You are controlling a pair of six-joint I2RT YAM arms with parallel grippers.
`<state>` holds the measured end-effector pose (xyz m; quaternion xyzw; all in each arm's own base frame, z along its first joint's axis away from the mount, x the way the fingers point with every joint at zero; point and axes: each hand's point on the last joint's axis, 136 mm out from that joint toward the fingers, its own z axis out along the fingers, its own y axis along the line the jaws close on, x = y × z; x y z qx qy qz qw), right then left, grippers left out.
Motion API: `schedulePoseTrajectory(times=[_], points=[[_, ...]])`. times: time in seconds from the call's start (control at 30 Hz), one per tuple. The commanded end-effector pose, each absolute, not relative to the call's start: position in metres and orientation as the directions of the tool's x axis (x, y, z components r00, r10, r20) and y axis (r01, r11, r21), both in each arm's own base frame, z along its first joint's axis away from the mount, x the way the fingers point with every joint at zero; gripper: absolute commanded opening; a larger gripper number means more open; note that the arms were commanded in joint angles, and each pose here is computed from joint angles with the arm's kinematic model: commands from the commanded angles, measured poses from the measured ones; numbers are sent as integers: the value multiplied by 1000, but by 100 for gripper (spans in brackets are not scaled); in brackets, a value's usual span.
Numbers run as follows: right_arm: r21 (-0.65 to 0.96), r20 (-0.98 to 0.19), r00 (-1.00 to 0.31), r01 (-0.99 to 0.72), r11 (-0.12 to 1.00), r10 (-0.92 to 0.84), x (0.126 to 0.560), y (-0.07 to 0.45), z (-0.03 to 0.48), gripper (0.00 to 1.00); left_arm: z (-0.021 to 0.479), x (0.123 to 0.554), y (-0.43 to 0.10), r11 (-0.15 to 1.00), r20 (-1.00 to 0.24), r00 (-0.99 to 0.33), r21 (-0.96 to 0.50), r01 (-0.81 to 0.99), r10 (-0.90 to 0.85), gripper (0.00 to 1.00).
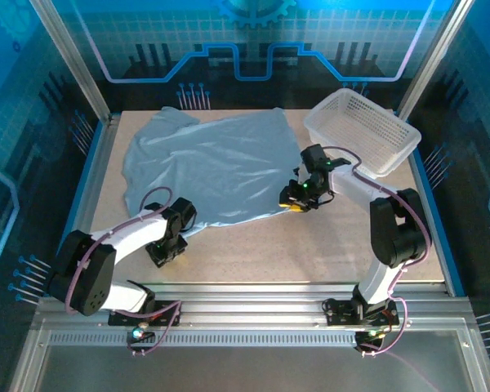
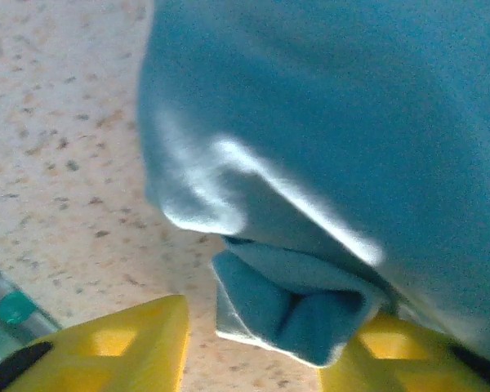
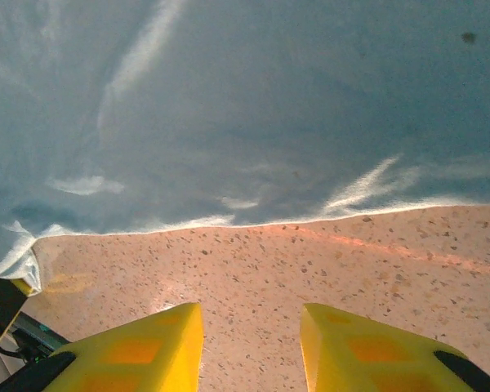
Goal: Fold and stack the t-shirts
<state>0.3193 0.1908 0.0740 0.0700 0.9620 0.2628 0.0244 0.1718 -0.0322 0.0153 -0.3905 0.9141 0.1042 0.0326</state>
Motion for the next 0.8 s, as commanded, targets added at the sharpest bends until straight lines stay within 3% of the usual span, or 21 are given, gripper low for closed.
schedulePoseTrajectory(times=[0.0,0.13,0.43,0.57,0.77], points=[[508,-3,-988,132,852,155,313,184,76,37,16,192,-31,699,-177,-712,136,-702,-680,30],[476,-6,-984,151,866,175,313,174,72,37,20,193,-25,695,-199,-712,156,-702,-674,1],[307,-6,-922,368,878,388,328,113,60,40,95,179,-26,585,-209,-580,44,-810,-787,0],[224,12,-885,456,861,466,327,92,51,44,110,161,-21,556,-202,-549,26,-831,-811,0],[232,7,-850,513,826,526,335,79,42,44,120,151,-13,542,-227,-528,5,-841,-818,0]])
